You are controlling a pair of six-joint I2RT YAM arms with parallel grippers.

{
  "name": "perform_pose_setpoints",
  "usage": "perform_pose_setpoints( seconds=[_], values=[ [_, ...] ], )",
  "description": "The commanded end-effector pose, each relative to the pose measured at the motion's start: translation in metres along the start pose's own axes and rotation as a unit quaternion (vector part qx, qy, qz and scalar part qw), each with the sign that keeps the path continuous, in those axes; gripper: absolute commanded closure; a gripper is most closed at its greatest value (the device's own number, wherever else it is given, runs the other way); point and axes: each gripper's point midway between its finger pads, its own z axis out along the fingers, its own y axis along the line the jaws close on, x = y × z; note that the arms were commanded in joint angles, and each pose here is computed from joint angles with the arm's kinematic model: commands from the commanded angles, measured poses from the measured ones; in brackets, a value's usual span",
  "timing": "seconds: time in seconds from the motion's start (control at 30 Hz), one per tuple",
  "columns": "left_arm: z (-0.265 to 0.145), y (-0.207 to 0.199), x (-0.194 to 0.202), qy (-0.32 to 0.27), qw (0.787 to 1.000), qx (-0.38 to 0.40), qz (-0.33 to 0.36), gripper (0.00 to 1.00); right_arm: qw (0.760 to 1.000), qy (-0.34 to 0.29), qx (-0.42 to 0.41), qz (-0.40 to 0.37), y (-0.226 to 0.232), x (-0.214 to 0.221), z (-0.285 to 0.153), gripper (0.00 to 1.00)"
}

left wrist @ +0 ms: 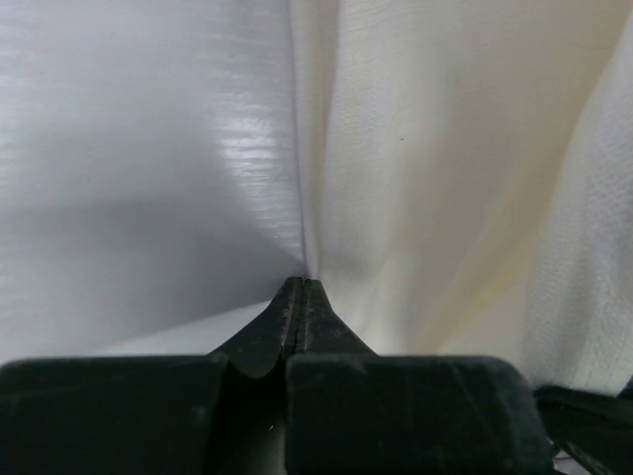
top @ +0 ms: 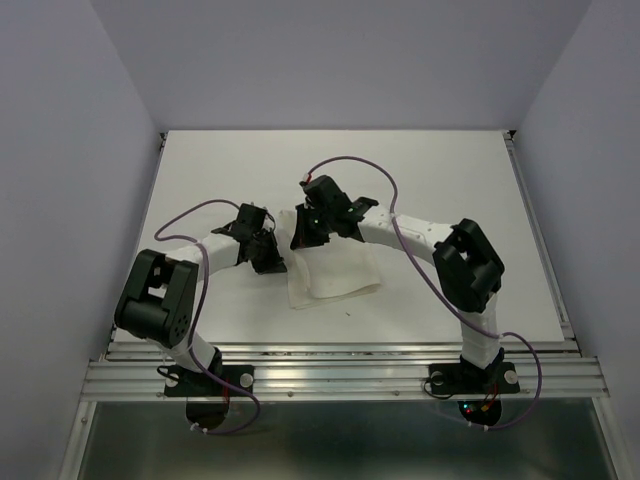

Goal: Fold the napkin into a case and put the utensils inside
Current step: Fold the rectangle-folded napkin at the center of the board.

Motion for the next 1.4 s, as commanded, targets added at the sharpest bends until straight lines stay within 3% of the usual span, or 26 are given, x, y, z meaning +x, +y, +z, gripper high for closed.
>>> perform_pose_setpoints(
  seconds=[0.0, 0.57, 0.6, 0.63, 0.7, 0.73, 0.83, 0.97, 1.1, 1.2, 1.37],
  values=[
    [-0.016, 0.008, 0.004, -0.004, 1.000, -0.025, 0.007, 1.00, 1.000, 0.004, -0.018, -0.002, 0.009, 0.002, 0.007, 0.99],
    [-0.027, 0.017, -0.003, -0.021, 0.999, -0.041, -0.008, 1.00, 0.999, 0.023, -0.046, -0.009, 0.022, 0.005, 0.021, 0.99],
    [-0.029, 0.017, -0.005, -0.026, 0.999, -0.041, -0.009, 1.00, 0.998, 0.027, -0.049, -0.010, 0.022, 0.006, 0.025, 0.96],
    [-0.031, 0.017, -0.006, -0.027, 0.999, -0.041, -0.009, 1.00, 0.998, 0.034, -0.058, -0.011, 0.025, 0.008, 0.027, 0.88],
    [-0.033, 0.020, -0.009, -0.032, 0.998, -0.047, -0.017, 1.00, 0.996, 0.048, -0.068, -0.016, 0.029, 0.015, 0.033, 0.62],
    [-0.036, 0.021, -0.012, -0.040, 0.998, -0.046, -0.022, 1.00, 0.996, 0.054, -0.072, -0.016, 0.030, 0.016, 0.036, 0.45],
    [-0.044, 0.026, -0.022, -0.060, 0.996, -0.049, -0.041, 0.93, 0.996, 0.041, -0.075, -0.026, 0.035, 0.010, 0.028, 0.31],
    [-0.051, 0.026, -0.034, -0.082, 0.995, -0.043, -0.049, 0.91, 0.997, -0.015, -0.059, -0.037, 0.038, -0.015, -0.003, 0.30],
    [-0.052, 0.012, -0.044, -0.087, 0.995, -0.018, -0.043, 0.85, 0.997, -0.053, -0.040, -0.026, 0.021, -0.032, -0.032, 0.37],
    [-0.052, 0.003, -0.050, -0.090, 0.995, -0.004, -0.039, 0.81, 0.997, -0.072, -0.010, -0.011, -0.007, -0.035, -0.051, 0.44],
    [-0.048, -0.003, -0.040, -0.073, 0.997, 0.003, -0.017, 0.66, 0.997, -0.063, 0.051, 0.017, -0.069, -0.006, -0.070, 0.43]
  ],
)
